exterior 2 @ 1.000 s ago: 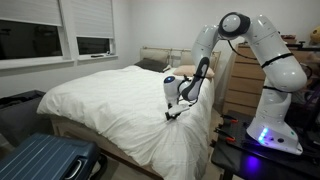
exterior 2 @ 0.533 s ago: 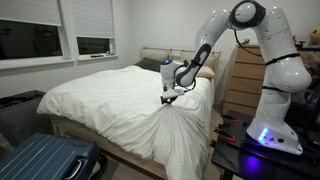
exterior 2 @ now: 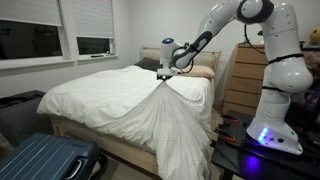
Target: Uncover the duvet
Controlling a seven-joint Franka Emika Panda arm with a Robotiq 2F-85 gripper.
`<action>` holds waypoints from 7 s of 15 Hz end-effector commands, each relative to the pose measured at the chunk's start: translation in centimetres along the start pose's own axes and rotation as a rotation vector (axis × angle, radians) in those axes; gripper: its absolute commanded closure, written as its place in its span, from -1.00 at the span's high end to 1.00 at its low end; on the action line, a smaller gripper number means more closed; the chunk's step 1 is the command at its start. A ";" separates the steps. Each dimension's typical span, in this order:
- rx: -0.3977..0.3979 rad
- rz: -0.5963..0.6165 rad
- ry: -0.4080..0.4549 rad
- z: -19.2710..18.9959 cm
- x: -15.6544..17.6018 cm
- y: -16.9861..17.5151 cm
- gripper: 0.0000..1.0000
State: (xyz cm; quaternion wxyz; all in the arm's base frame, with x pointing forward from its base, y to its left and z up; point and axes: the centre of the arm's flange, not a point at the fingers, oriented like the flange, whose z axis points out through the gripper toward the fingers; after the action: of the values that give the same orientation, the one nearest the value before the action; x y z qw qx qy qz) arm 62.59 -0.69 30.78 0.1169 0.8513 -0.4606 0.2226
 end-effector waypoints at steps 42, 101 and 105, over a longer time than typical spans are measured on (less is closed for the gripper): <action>-0.013 0.524 0.359 -4.6 40.5 8.4 1.00; -0.667 -0.664 -0.435 12.6 -15.4 -7.9 1.00; -0.731 -0.639 -0.466 14.9 -15.4 -6.2 1.00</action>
State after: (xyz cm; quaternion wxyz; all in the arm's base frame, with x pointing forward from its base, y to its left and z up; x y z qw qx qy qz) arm 71.37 10.76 10.65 0.3461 0.8934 -0.2215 -0.1817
